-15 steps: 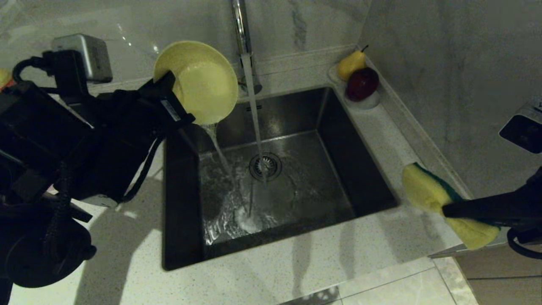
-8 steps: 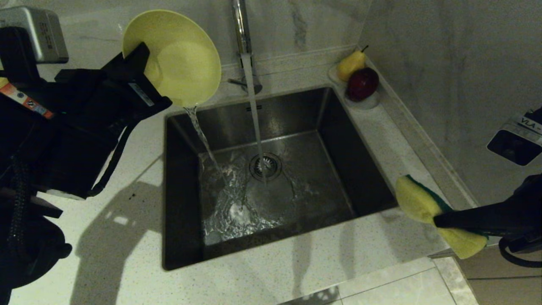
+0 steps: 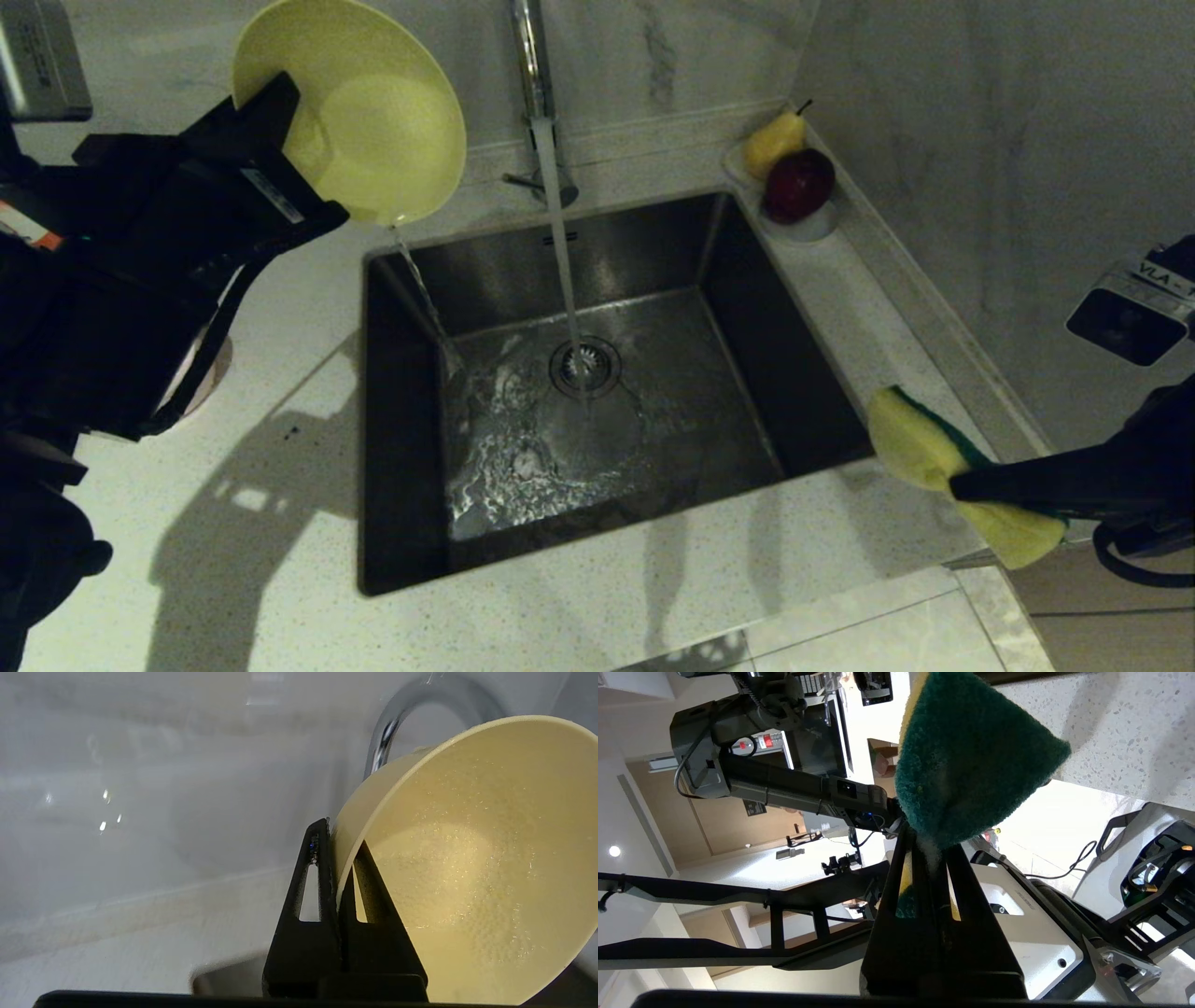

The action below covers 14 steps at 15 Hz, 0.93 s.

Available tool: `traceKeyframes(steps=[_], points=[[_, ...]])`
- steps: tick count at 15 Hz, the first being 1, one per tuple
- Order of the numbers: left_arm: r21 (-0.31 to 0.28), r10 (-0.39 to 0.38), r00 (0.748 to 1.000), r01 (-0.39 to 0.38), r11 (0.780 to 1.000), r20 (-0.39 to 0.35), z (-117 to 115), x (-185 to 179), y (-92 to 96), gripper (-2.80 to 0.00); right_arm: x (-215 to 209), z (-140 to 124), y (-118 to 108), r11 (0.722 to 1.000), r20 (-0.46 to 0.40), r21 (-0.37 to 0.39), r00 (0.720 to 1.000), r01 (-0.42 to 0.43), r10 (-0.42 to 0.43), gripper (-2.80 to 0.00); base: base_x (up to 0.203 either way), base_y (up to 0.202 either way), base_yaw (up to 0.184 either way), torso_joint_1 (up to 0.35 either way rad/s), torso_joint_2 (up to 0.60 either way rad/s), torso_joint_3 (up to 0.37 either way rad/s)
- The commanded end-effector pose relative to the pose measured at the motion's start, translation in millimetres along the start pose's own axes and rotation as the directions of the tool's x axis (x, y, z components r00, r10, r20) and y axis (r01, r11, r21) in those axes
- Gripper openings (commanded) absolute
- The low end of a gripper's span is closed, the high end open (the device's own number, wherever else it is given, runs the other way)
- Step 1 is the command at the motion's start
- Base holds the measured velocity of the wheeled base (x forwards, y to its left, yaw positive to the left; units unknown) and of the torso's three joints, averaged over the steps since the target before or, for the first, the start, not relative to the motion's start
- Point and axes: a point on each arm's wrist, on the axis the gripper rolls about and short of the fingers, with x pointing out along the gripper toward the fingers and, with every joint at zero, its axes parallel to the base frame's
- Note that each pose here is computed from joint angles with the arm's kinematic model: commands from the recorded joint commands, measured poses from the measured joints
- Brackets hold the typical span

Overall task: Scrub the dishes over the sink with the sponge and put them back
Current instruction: Rinse the bowl, then place the bowl on the table

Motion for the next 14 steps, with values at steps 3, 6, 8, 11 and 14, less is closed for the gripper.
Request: traceKeyframes(steps=[3, 6, 8, 11, 14], points=[[-0.032, 0.052, 0.962, -0.063, 0.998, -0.267, -23, -6, 9.8, -2.80, 1, 2, -13, 0.999, 0.014, 0.029, 1.000, 0.013, -0.013, -2.80, 0.000, 0.000, 0.000, 0.000, 0.00, 0.000], [-0.063, 0.063, 0.831, -0.117, 0.991, -0.553, -25, -14, 20.9, -2.80, -7, 3, 4, 1.000, 0.041, -0.019, 0.999, -0.003, 0.004, -2.80, 0.000, 0.000, 0.000, 0.000, 0.00, 0.000], [-0.097, 0.076, 0.673, -0.215, 0.972, -0.735, -22, -18, 27.4, -2.80, -11, 5, 13, 1.000, 0.052, 0.000, 0.999, -0.011, 0.011, -2.80, 0.000, 0.000, 0.000, 0.000, 0.00, 0.000], [-0.074, 0.103, 0.467, -0.346, 0.935, -0.878, -13, -33, 36.8, -2.80, -15, 3, 22, 1.000, 0.068, -0.017, 0.998, -0.018, 0.019, -2.80, 0.000, 0.000, 0.000, 0.000, 0.00, 0.000], [-0.052, 0.126, 0.364, -0.442, 0.895, -0.923, 2, -56, 43.7, -2.80, -14, 9, 22, 0.999, 0.046, 0.048, 0.999, 0.000, -0.003, -2.80, 0.000, 0.000, 0.000, 0.000, 0.00, 0.000]])
